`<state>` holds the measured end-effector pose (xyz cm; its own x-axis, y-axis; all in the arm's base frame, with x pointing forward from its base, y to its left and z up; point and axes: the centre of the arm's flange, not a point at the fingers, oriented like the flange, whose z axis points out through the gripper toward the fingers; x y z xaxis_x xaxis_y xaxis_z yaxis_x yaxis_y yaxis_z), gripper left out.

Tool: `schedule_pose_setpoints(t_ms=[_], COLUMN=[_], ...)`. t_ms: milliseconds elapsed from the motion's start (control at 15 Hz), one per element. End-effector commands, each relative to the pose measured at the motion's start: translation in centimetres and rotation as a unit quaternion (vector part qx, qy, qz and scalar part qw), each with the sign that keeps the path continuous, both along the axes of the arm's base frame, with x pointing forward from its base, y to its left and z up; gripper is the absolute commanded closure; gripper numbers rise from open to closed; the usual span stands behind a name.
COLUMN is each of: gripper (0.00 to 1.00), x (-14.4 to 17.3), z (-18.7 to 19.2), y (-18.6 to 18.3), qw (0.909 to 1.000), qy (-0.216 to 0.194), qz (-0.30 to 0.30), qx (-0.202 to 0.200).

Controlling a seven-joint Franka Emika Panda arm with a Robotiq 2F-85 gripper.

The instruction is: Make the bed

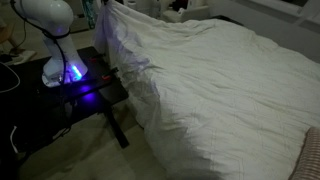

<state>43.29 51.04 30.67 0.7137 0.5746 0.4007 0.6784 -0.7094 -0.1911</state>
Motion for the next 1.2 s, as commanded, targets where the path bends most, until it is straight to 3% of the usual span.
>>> schedule_pose_setpoints(t_ms=[0, 600, 800, 1133], gripper=[0.99, 0.99, 0.99, 0.99], x=[-1.0, -3.4, -5.2, -7.4], z=[2.5, 5.2, 4.0, -0.5], y=[4.0, 7.5, 8.6, 9.7], qw=[0.9991, 0.9926, 0.9879, 0.9798], qy=[-0.009, -0.045, -0.034, 0.021], qz=[0.034, 0.107, 0.149, 0.199], qx=[0.022, 0.036, 0.025, -0.009])
